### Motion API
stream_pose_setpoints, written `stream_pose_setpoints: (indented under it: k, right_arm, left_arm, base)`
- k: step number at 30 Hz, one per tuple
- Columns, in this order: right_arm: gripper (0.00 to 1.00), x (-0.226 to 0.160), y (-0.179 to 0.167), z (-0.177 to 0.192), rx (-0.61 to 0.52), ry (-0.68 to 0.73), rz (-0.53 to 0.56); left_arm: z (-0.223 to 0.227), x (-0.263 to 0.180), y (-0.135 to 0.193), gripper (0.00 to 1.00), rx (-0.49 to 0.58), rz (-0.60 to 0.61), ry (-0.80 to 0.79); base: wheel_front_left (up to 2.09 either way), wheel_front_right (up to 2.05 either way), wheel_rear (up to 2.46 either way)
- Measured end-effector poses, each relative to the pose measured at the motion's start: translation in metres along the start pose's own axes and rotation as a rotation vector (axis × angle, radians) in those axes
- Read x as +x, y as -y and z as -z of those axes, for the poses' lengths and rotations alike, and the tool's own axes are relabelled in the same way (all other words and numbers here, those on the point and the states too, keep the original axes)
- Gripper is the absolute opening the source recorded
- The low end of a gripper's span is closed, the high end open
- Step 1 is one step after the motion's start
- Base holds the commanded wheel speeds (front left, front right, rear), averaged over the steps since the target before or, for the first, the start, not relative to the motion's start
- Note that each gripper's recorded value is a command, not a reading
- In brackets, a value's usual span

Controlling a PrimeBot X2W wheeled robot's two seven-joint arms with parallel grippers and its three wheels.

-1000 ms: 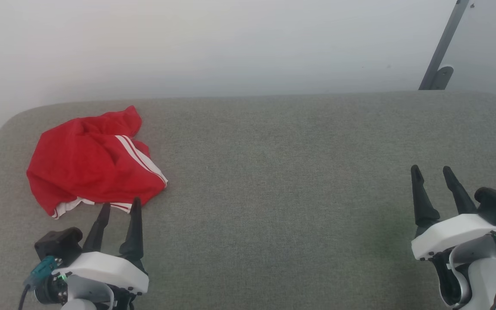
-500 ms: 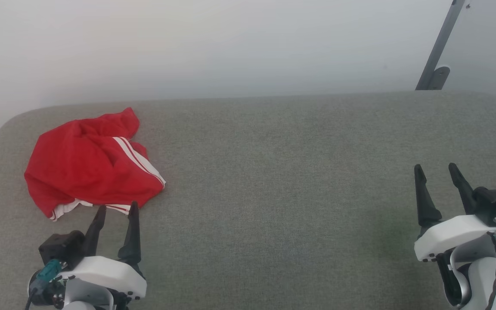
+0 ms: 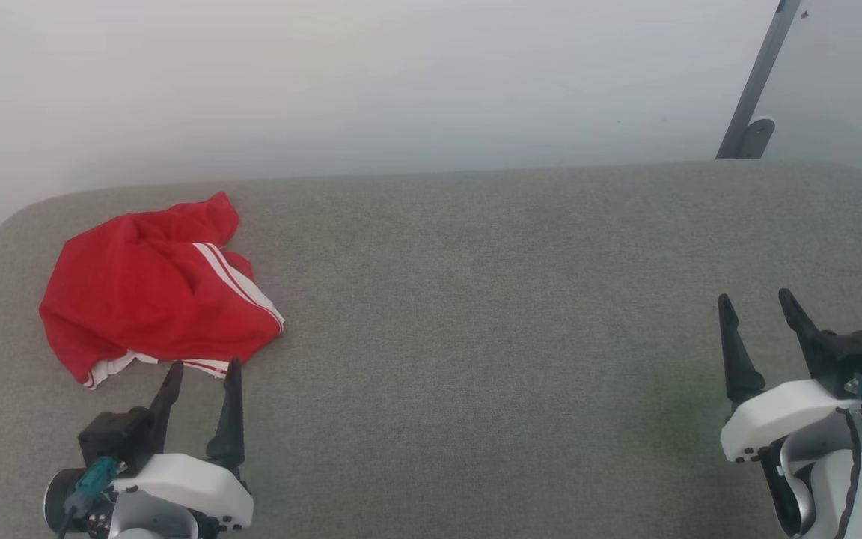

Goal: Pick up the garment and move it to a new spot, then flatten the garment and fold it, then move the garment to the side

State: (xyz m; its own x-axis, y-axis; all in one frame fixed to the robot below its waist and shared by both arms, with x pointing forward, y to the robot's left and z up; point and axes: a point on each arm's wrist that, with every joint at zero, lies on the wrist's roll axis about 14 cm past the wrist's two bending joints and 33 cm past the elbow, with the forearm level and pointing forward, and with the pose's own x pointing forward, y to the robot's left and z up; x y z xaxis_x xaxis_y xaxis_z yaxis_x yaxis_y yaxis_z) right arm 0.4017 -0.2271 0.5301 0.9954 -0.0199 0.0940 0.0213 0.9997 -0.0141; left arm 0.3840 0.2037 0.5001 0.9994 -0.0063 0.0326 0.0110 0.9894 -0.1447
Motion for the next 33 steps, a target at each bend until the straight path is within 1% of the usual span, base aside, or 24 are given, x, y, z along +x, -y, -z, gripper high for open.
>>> stream_pose_setpoints:
  k: [6,13,21,28,33]
  right_arm:
    - [1.0,-0.002,0.004,0.005,-0.002,-0.01,0.011]
    - [1.0,-0.001,0.005,0.003,-0.017,0.002,0.01]
    - [1.0,0.0,0.005,0.004,-0.058,0.002,0.003]
    - [1.0,0.002,0.003,0.005,-0.053,0.001,0.0]
    - [1.0,0.009,-0.013,0.006,-0.036,0.002,-0.038]
  left_arm:
    - [0.006,-0.001,0.0,1.0,0.03,0.008,-0.016]
    - [0.0,0.0,-0.001,1.0,0.06,0.008,0.008]
    - [-0.002,0.0,-0.001,1.0,0.108,0.017,0.017]
    - [-0.001,-0.002,-0.002,1.0,0.104,0.012,0.016]
    - [-0.003,-0.008,-0.009,1.0,0.096,-0.011,0.022]
  base:
    - [0.0,0.0,0.0]
    - [0.0,0.0,0.0]
    - [0.0,0.0,0.0]
    - [0.0,0.0,0.0]
    - [0.0,0.0,0.0]
